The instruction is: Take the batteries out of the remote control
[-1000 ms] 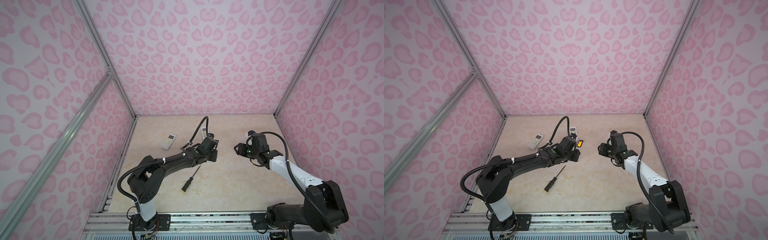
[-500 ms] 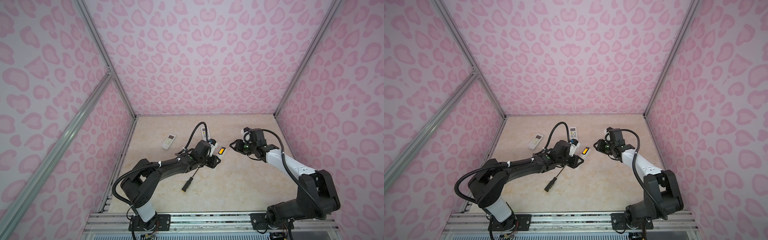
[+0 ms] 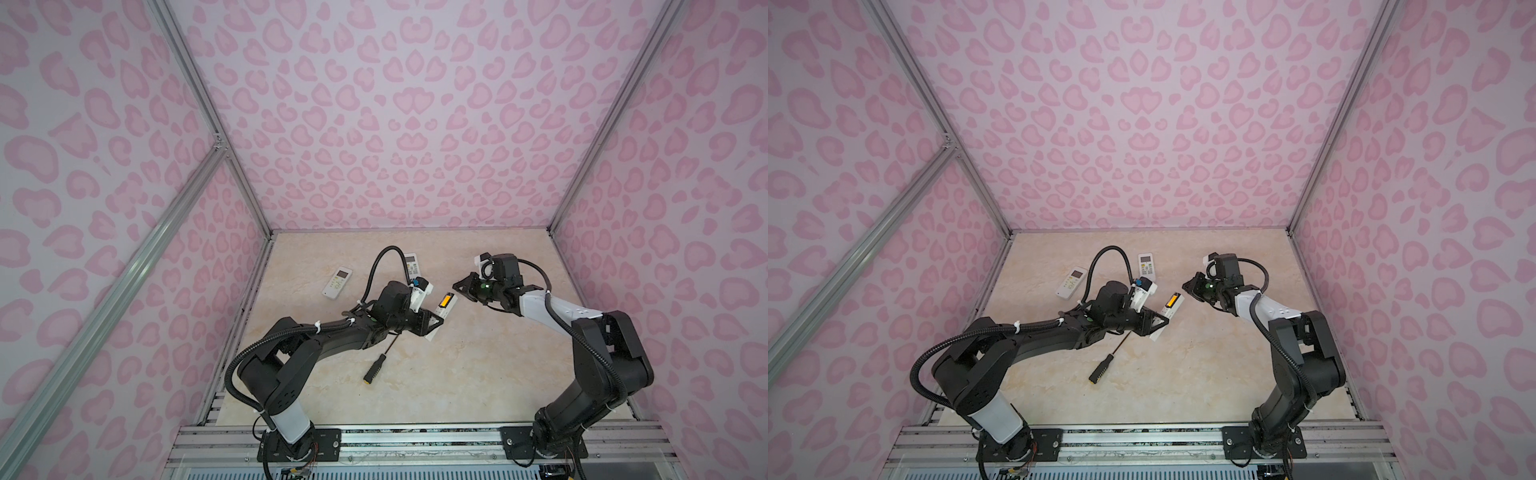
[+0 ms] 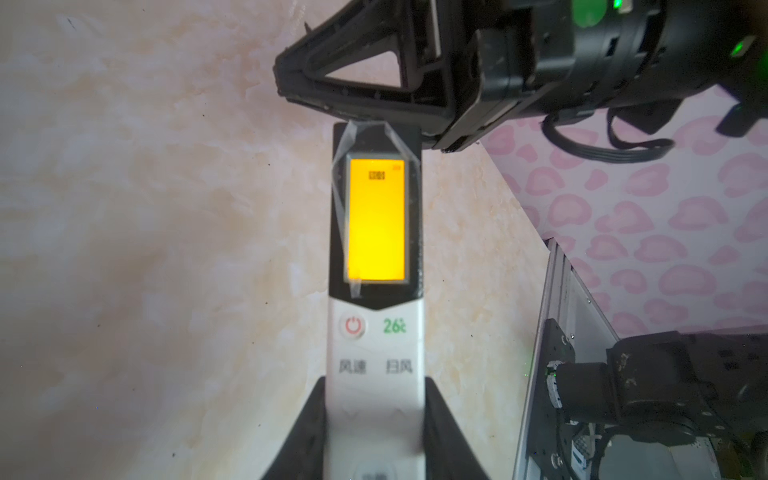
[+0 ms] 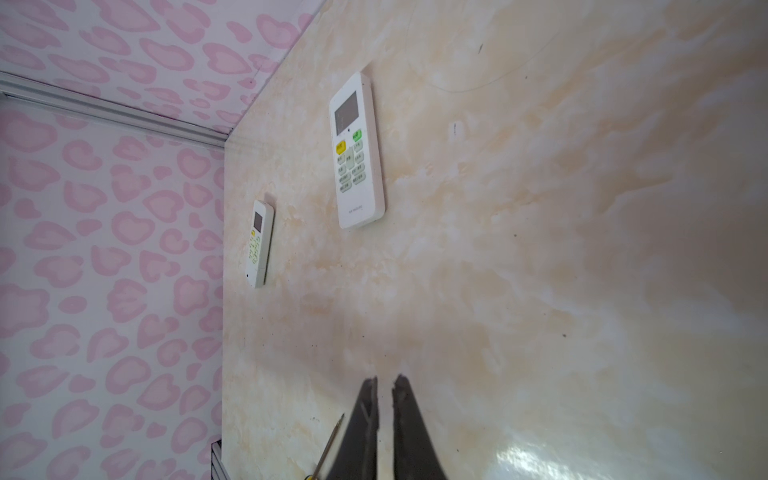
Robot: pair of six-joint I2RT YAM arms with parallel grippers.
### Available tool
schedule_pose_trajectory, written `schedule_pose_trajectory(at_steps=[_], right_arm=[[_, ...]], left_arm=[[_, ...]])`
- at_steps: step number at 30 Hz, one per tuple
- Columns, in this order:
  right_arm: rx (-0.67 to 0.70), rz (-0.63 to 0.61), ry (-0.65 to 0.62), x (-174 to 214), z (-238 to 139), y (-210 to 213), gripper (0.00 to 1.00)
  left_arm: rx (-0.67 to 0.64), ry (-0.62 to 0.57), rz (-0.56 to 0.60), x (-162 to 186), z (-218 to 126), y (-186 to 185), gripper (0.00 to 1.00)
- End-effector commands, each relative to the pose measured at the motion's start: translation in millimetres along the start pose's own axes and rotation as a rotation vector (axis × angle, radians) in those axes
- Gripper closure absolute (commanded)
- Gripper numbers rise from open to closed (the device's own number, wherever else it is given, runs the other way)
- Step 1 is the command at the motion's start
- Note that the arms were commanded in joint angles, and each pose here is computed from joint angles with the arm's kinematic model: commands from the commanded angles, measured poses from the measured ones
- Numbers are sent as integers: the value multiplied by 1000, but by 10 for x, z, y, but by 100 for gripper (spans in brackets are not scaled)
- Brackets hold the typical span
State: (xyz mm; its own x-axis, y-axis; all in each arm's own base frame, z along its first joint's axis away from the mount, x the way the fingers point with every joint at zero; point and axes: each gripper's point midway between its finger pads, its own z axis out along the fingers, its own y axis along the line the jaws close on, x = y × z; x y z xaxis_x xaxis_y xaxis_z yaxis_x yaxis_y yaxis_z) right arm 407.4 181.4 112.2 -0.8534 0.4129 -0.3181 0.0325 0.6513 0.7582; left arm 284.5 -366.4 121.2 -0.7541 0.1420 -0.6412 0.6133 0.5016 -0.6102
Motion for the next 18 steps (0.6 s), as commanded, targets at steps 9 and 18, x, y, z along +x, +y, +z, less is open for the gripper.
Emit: schedule_pose_trajectory(at_steps=[9,18], right_arm=[[-162,81,-34,-179,148,193,100],[-236,135,-22,-198,234,260,100]], left_arm=[[114,-98,-98,-258,75,9,97],[161,-114,-135,-347,145,-15,97]])
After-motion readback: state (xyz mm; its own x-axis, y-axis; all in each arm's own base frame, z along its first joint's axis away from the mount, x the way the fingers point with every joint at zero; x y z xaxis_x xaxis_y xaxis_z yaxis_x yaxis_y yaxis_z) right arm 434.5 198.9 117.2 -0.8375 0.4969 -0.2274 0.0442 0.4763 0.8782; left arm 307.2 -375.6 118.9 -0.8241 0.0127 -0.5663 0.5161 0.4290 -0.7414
